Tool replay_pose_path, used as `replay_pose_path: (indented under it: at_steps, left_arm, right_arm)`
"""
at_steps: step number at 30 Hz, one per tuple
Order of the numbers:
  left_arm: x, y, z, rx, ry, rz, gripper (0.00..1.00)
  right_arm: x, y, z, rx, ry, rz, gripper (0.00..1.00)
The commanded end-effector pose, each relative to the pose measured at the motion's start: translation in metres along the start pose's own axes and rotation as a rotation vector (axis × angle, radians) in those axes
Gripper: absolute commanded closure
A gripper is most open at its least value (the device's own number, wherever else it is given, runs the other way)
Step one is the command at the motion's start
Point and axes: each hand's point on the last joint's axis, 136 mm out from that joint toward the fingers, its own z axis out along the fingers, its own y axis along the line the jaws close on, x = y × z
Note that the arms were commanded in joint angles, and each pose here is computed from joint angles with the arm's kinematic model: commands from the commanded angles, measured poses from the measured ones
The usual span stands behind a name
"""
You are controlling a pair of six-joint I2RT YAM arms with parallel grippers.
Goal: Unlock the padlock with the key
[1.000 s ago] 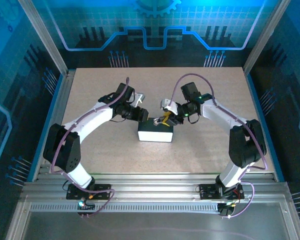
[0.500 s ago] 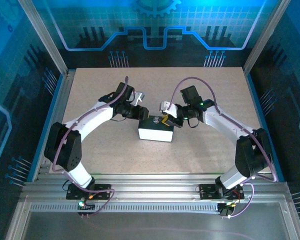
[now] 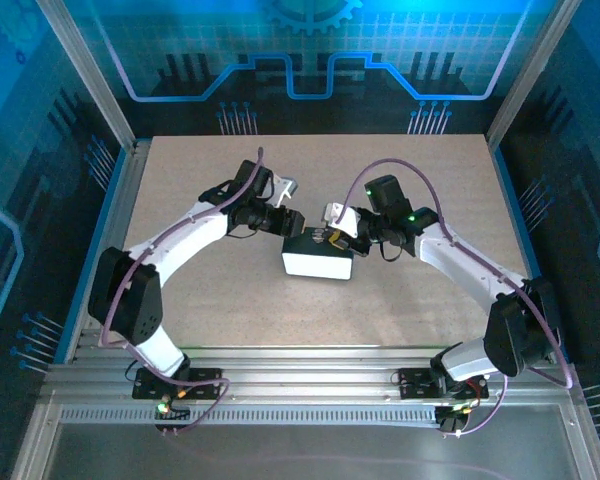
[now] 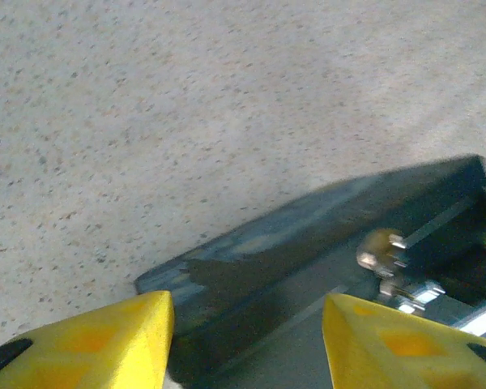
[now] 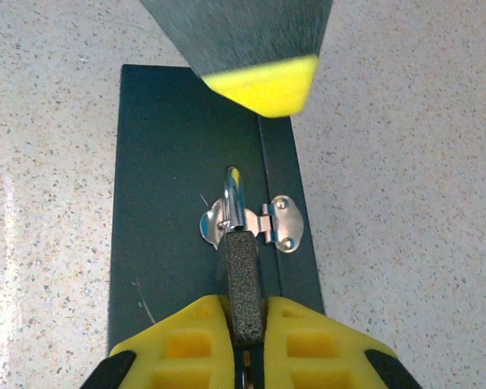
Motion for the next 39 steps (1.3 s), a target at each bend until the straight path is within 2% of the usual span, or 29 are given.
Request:
replay_pose_path:
  at_steps: [1, 9, 13, 17, 23, 29, 32, 36, 39]
  left_arm:
    - [-0.014, -0.015, -0.014, 0.029, -0.064, 0.079, 0.48]
    - [-0.006, -0.014, 0.013, -0.057, 0.011, 0.047, 0.47]
    - [-0.010, -0.016, 0.018, -0.071, 0.012, 0.016, 0.47]
    - [-0.011, -0.024, 0.022, -0.082, 0.034, 0.049, 0.48]
    - [0.007, -0.032, 0.026, -0.068, 0.081, 0.105, 0.47]
    - [0.023, -0.017, 0.026, -0.136, 0.104, 0.088, 0.47]
    - [0.019, -0.005, 0.020, -0.167, 0.070, 0.014, 0.46]
    - [0.004, 0.000, 0.008, -0.122, -0.001, -0.076, 0.46]
    - [0.005, 0.002, 0.013, -0.105, 0.016, -0.075, 0.47]
  right_arm:
    - [-0.010, -0.010, -0.002, 0.050, -0.044, -0.002, 1.00]
    - [0.000, -0.012, 0.004, 0.091, -0.054, -0.001, 1.00]
    - [-0.002, -0.011, 0.001, 0.123, -0.090, -0.012, 1.00]
    - [-0.002, -0.014, 0.000, 0.157, -0.109, -0.007, 1.00]
    - [-0.001, -0.020, -0.002, 0.163, -0.124, 0.046, 1.00]
    - [-0.005, -0.030, -0.007, 0.131, -0.131, 0.153, 1.00]
    - [-0.006, -0.029, -0.007, 0.110, -0.120, 0.212, 1.00]
    - [-0.004, -0.032, -0.007, 0.106, -0.092, 0.321, 1.00]
    - [0.002, -0.041, -0.008, 0.159, -0.059, 0.416, 1.00]
